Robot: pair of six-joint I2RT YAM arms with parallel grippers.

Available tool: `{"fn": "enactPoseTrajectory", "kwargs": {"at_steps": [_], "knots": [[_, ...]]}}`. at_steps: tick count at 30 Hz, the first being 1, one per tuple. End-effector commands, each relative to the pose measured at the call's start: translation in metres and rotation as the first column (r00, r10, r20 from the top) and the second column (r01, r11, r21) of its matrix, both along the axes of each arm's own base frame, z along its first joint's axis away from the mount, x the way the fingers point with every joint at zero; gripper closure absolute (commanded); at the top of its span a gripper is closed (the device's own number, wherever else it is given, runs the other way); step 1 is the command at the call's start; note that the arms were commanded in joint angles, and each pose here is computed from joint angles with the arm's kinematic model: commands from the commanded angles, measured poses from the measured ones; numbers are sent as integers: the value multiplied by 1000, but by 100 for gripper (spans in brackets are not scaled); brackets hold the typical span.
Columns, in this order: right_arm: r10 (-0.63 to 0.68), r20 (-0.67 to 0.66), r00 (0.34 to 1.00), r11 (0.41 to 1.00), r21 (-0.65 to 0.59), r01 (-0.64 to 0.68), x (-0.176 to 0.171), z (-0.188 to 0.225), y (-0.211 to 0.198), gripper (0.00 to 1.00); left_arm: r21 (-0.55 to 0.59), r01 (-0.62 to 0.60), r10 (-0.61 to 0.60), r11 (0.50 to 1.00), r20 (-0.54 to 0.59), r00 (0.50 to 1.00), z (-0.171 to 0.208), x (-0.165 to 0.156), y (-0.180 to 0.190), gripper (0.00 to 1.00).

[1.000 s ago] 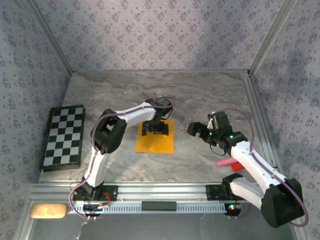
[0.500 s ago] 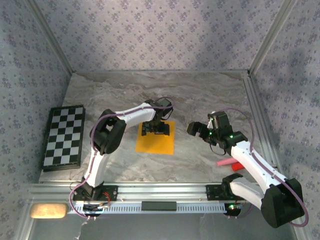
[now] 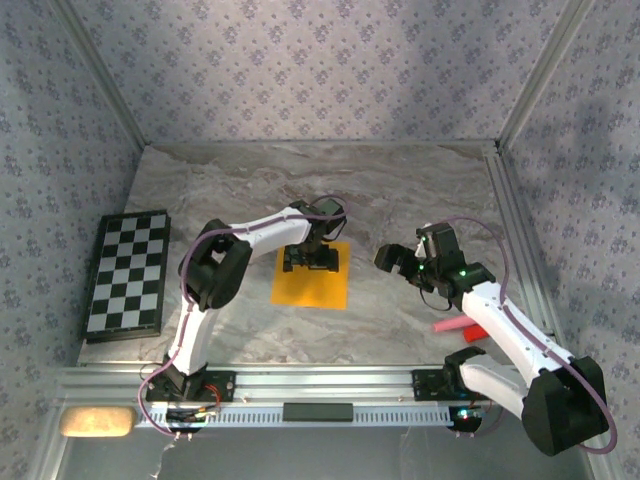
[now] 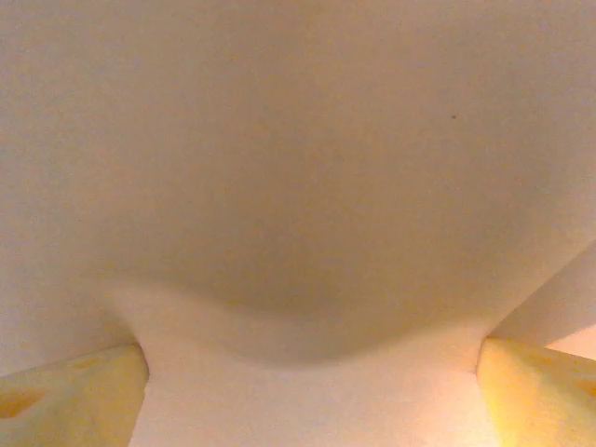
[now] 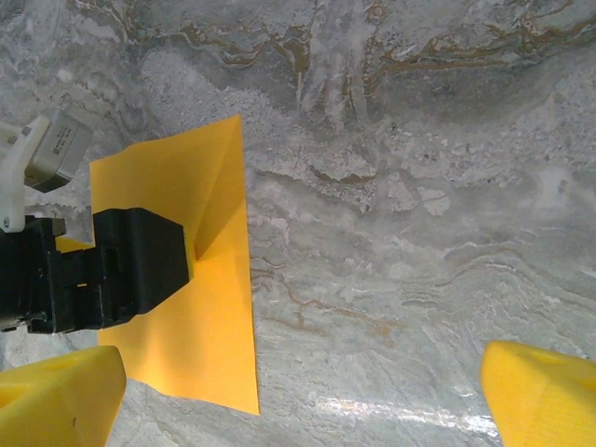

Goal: Fold a paper plane with a square sheet of paper (pick it up from the middle)
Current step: First fold the square sheet of paper in half at the center of the table.

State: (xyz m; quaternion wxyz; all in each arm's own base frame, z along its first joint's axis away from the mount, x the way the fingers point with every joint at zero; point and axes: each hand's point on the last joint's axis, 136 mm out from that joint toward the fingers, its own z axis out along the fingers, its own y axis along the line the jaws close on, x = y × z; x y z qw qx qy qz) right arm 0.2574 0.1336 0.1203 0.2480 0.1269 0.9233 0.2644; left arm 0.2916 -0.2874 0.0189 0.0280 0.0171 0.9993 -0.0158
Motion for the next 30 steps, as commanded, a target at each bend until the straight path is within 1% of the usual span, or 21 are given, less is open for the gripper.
{"fn": "enactPoseTrajectory", "kwargs": {"at_steps": [1,8,13,15,18,22,23,24,27,28,29,30], "knots": [[-29,-17,999,1000,-12,29,0,3,-4,0,57,-4,8,998,-59,998,-25,-18,12,9],[-33,-13,999,999,-4,33,1,4,-3,0,23,-1,1,1000,-4,1000,-9,-9,6,12],[-37,-16,999,999,-4,36,0,3,-3,0,-12,12,-12,1000,39,999,5,-2,0,18],[-27,-10,1000,1000,4,27,1,5,-1,0,-20,23,-22,1000,56,998,8,1,-2,18],[-11,3,1000,1000,16,11,2,10,2,0,-30,29,-26,999,84,996,14,5,-3,30],[-8,15,1000,1000,13,8,3,14,2,0,-39,28,-24,999,116,993,22,8,-3,37],[-9,17,1000,1000,13,9,3,14,2,0,-42,32,-26,999,124,992,24,9,-3,44],[-12,14,1000,1000,12,12,3,14,1,0,-46,36,-29,998,145,989,28,11,-3,48],[-17,12,1000,1000,12,17,2,13,1,0,-95,41,-19,995,218,976,41,16,-4,55],[-17,10,1000,1000,10,17,2,12,1,0,-97,43,-20,994,228,973,44,15,-2,56],[-21,9,1000,1000,8,21,2,12,0,0,-130,47,-11,990,264,964,52,20,-7,56],[-25,8,1000,1000,6,25,2,12,-1,0,-149,54,-11,987,275,961,56,21,-8,57]]}}
